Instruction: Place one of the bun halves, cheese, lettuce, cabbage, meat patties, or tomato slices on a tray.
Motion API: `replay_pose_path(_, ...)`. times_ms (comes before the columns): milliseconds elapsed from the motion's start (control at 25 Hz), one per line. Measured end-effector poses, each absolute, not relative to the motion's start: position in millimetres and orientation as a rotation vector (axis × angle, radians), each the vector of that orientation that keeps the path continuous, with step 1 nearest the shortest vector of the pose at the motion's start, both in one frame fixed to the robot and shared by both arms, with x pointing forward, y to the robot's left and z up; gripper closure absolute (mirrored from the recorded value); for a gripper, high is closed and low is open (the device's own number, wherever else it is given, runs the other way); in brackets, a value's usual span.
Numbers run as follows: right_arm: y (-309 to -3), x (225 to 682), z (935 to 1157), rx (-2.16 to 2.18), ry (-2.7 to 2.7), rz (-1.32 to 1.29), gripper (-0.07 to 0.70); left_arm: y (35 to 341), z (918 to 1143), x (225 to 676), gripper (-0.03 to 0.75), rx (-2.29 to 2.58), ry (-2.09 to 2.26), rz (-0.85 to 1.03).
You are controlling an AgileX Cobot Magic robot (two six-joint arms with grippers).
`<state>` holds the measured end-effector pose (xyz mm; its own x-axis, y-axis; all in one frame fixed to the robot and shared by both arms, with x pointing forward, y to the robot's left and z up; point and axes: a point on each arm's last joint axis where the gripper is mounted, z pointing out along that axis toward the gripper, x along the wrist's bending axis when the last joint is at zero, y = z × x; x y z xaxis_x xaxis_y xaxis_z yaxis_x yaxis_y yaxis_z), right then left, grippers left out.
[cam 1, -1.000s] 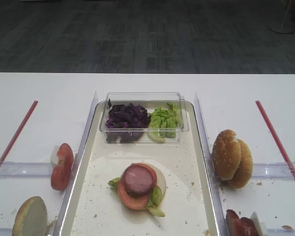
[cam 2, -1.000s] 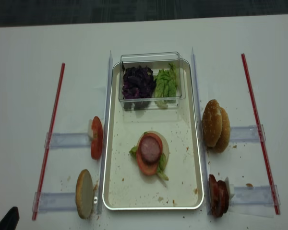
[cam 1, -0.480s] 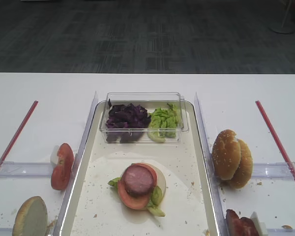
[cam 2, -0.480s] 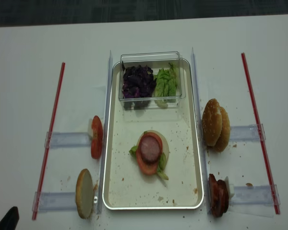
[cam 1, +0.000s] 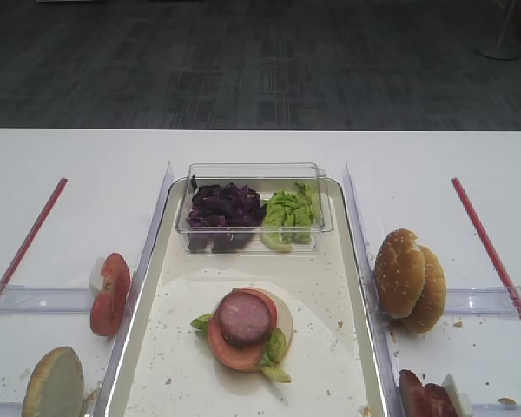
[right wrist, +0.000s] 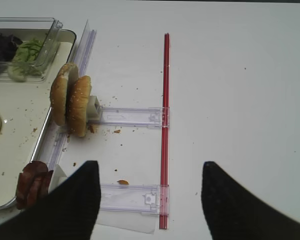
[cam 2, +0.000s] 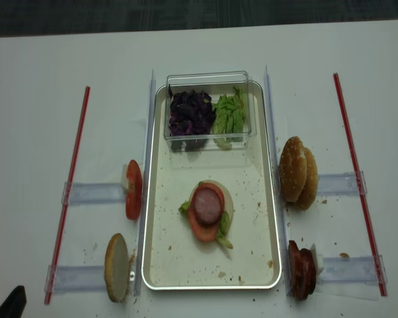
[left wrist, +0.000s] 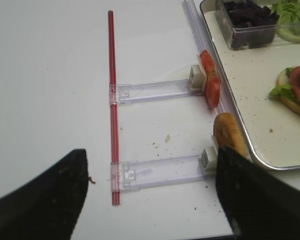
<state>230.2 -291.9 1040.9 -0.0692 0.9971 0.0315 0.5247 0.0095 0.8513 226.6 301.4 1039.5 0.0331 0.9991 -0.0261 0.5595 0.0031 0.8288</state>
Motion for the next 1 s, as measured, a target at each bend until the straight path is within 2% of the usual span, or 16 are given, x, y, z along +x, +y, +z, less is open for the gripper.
replay_pose_path(1000, -291.9, 230.2, 1040.9, 1.578, 1.661, 0.961, 0.164, 301.4, 1039.5, 226.6, 0.224, 1.636, 1.605, 0.826)
